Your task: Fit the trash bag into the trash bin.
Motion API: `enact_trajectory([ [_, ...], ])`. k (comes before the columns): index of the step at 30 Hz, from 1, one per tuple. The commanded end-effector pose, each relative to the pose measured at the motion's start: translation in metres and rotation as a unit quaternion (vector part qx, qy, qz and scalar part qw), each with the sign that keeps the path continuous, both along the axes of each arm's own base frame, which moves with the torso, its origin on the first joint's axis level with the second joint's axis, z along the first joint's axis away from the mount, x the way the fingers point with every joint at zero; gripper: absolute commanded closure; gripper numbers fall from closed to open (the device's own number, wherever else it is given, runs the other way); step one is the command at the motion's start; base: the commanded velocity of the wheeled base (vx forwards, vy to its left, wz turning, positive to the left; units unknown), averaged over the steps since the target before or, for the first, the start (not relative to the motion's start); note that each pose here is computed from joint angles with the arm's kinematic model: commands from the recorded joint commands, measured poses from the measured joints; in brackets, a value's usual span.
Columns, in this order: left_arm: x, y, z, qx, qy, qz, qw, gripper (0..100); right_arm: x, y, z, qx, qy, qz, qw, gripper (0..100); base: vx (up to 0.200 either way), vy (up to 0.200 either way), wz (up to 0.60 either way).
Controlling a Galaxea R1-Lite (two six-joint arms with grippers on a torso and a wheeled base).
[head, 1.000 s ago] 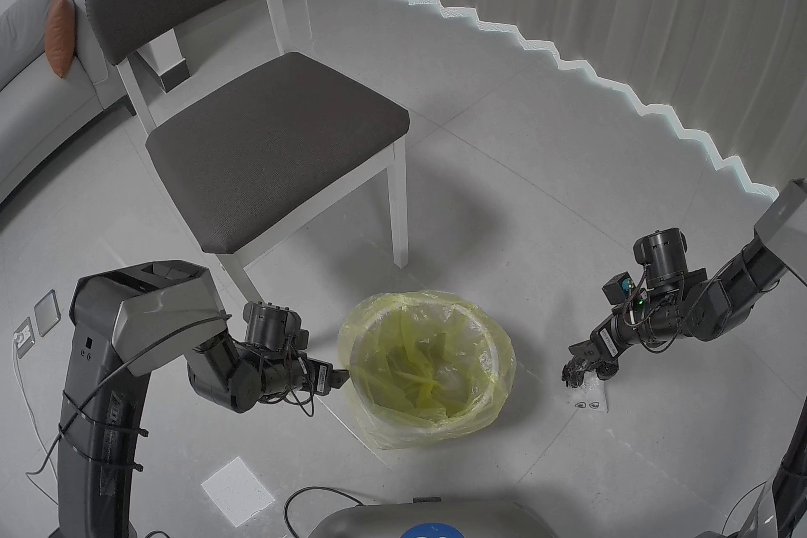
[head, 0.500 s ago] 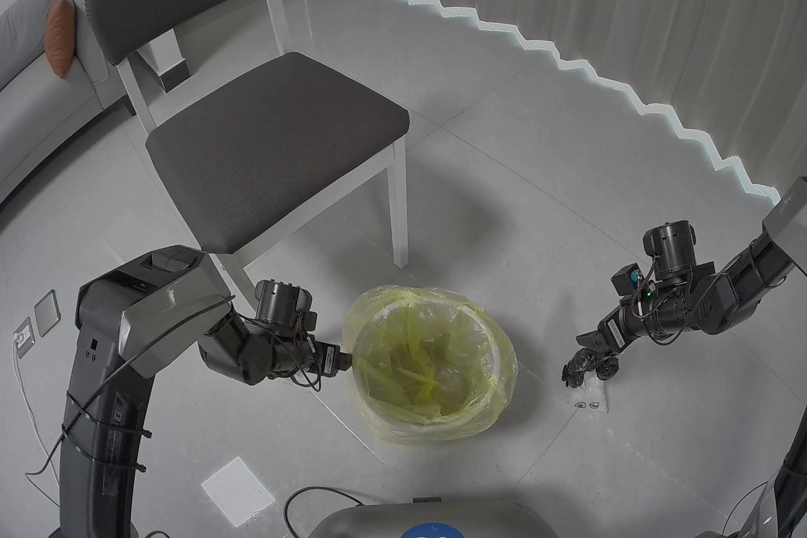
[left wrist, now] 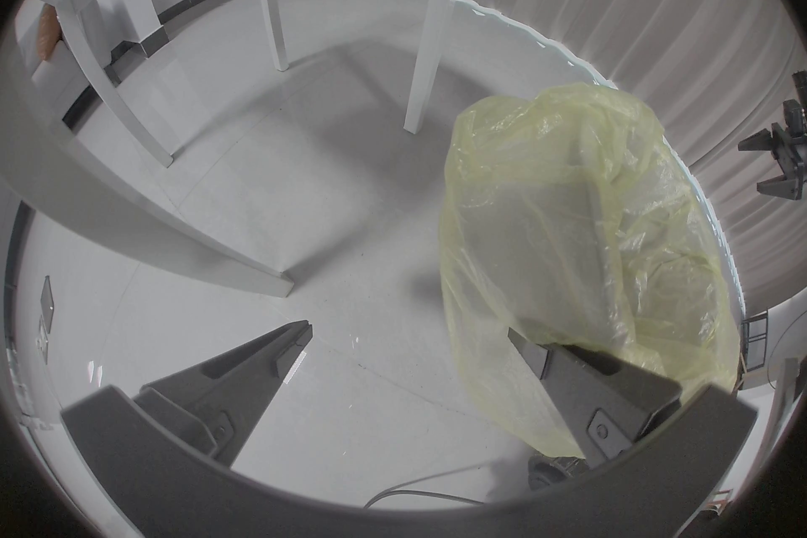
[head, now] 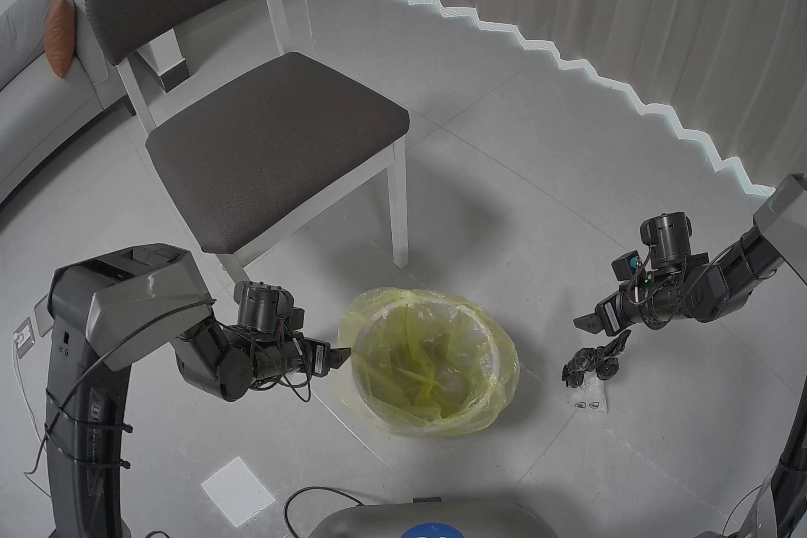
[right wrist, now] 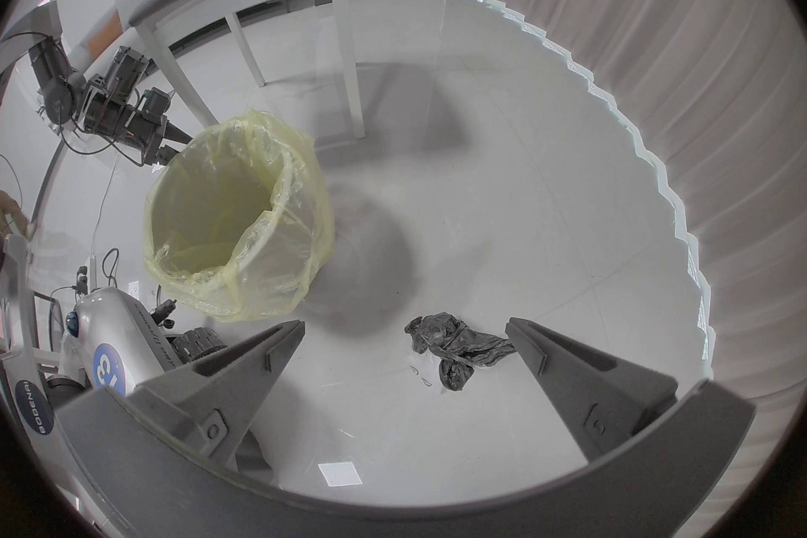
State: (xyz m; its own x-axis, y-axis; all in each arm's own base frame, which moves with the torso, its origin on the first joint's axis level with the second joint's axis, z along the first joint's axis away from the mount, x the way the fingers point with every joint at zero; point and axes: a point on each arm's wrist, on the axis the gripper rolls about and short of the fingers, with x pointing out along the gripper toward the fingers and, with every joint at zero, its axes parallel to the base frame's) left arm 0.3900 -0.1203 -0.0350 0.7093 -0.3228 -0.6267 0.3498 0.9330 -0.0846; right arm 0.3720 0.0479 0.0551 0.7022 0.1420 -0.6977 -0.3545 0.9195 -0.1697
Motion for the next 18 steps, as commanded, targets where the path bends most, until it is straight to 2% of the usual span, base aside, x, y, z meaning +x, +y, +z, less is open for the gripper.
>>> enact_trajectory([
  [1,-0.011,0.004,0.031,-0.013,-0.025,-0.004,0.9996,0,0.019,0.001,-0.013,0.012,0.005,-0.015,0.9998,0,0.000,0.000,0.00],
  [8,-0.021,0.004,0.044,-0.027,-0.041,0.002,0.9988,0,0.053,-0.015,-0.047,0.006,0.029,-0.042,0.9987,0,0.000,0.000,0.00],
  [14,-0.034,0.001,0.045,-0.031,-0.050,-0.006,0.9983,0,0.080,-0.029,-0.065,0.004,0.043,-0.061,0.9972,0,0.000,0.000,0.00],
  [18,-0.042,0.004,0.042,-0.032,-0.055,-0.005,0.9979,0,0.095,-0.041,-0.078,-0.012,0.073,-0.080,0.9940,0,0.000,0.000,0.00],
])
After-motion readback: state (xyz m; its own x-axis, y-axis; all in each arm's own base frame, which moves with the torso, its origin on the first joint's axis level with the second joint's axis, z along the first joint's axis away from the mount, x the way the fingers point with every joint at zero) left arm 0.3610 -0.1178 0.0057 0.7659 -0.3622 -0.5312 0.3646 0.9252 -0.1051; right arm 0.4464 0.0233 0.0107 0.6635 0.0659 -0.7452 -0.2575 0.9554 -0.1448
